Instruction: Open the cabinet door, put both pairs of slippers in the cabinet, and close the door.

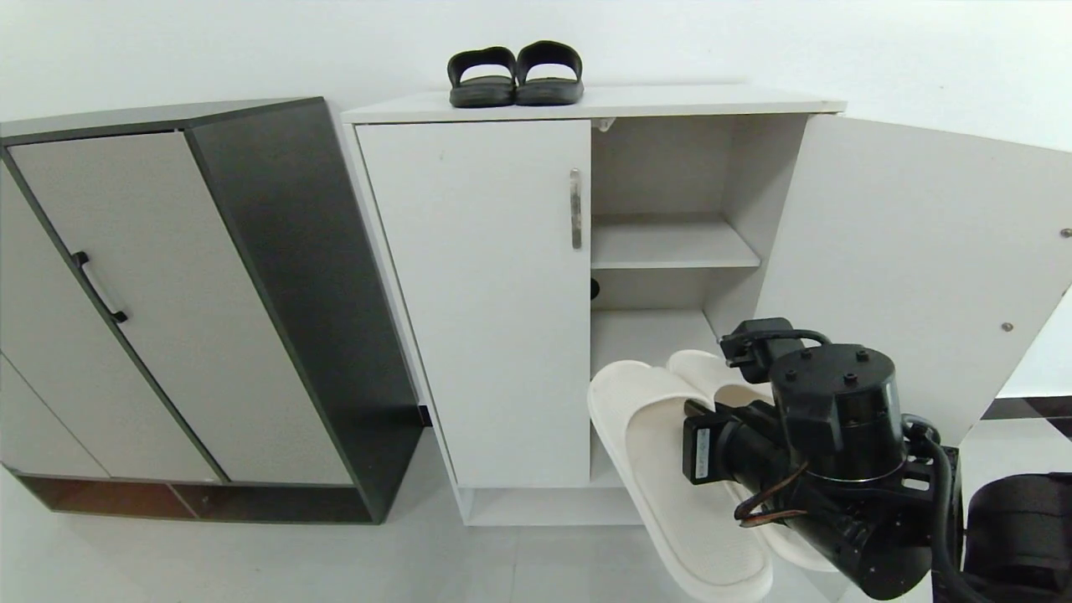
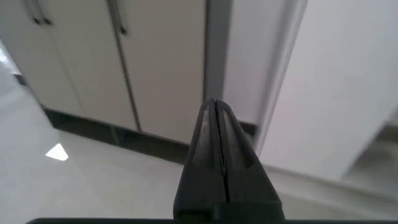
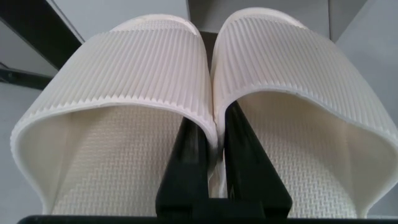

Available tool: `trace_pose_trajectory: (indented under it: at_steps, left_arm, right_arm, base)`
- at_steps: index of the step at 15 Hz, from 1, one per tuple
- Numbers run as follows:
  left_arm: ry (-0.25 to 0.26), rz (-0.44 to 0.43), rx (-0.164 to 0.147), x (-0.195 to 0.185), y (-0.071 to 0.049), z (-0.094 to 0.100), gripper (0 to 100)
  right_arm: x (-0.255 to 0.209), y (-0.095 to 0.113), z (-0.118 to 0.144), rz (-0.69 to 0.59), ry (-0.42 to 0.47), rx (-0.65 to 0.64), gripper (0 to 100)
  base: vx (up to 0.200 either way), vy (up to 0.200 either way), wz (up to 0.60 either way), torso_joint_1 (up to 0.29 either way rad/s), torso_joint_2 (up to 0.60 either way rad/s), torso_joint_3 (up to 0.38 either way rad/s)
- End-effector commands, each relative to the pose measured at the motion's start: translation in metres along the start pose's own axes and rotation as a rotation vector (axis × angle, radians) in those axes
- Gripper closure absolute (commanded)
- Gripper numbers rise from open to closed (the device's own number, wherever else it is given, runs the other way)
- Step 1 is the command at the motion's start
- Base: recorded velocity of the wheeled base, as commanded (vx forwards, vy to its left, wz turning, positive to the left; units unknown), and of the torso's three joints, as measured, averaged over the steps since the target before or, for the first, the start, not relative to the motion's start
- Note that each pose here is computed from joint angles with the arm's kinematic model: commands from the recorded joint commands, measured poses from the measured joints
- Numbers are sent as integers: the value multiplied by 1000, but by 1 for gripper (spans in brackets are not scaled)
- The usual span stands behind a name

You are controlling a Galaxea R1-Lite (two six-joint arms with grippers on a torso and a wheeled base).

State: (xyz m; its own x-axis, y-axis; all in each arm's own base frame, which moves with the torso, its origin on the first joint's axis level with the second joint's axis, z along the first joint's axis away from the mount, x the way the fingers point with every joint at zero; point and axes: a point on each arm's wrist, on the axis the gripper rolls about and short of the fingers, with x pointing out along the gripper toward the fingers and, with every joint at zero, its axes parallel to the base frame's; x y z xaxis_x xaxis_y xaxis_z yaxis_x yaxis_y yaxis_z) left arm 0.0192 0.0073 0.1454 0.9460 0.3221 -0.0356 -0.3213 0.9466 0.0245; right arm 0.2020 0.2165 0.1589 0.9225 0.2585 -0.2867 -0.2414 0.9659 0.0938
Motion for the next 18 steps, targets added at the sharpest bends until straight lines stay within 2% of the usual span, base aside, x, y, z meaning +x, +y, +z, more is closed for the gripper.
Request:
trace_pose_trajectory:
  at_steps: [1, 3, 5, 6, 7, 9, 10, 11, 15, 18]
  left_arm:
    - [-128, -126, 4, -33, 7, -51, 100]
    - [-87, -222, 34, -39, 7, -67, 100]
    - [-91, -259, 29, -39, 6, -67, 100]
    - [-69, -357, 57, -40, 4, -70, 100]
    - [-29, -399, 78, -40, 3, -73, 100]
    - [-59, -398, 69, -40, 3, -71, 100]
    - [-51, -392, 45, -40, 4, -71, 100]
    - [-43, -388, 9, -40, 4, -71, 100]
    - [-44, -379, 12, -40, 4, -71, 100]
    - [-44, -379, 12, -40, 4, -71, 100]
  right_arm:
    - [-4, -1, 3, 7, -9, 5, 100]
    - [-4, -1, 1, 10, -3, 1, 100]
    - [-6, 1, 0, 18, -1, -1, 100]
    - [-8, 2, 0, 28, -1, -4, 100]
    - [-9, 3, -3, 32, 6, -11, 100]
    - [-12, 3, -1, 40, -1, -9, 100]
    - [-16, 5, -2, 51, 2, -13, 100]
    - [-15, 5, -2, 51, 2, -13, 100]
    - [-11, 6, -7, 49, 18, -22, 100]
    - [-5, 10, -12, 44, 31, -30, 100]
  base:
    - [0, 0, 0, 0, 0, 0]
    - [0, 0, 0, 0, 0, 0]
    - [0, 0, 0, 0, 0, 0]
    - [0, 0, 0, 0, 0, 0]
    - [0, 0, 0, 0, 0, 0]
    - [0, 0, 0, 0, 0, 0]
    - [0, 0, 0, 0, 0, 0]
    - [0, 0, 0, 0, 0, 0]
    - [0, 0, 0, 0, 0, 0]
    - [0, -200, 0, 2, -1, 2]
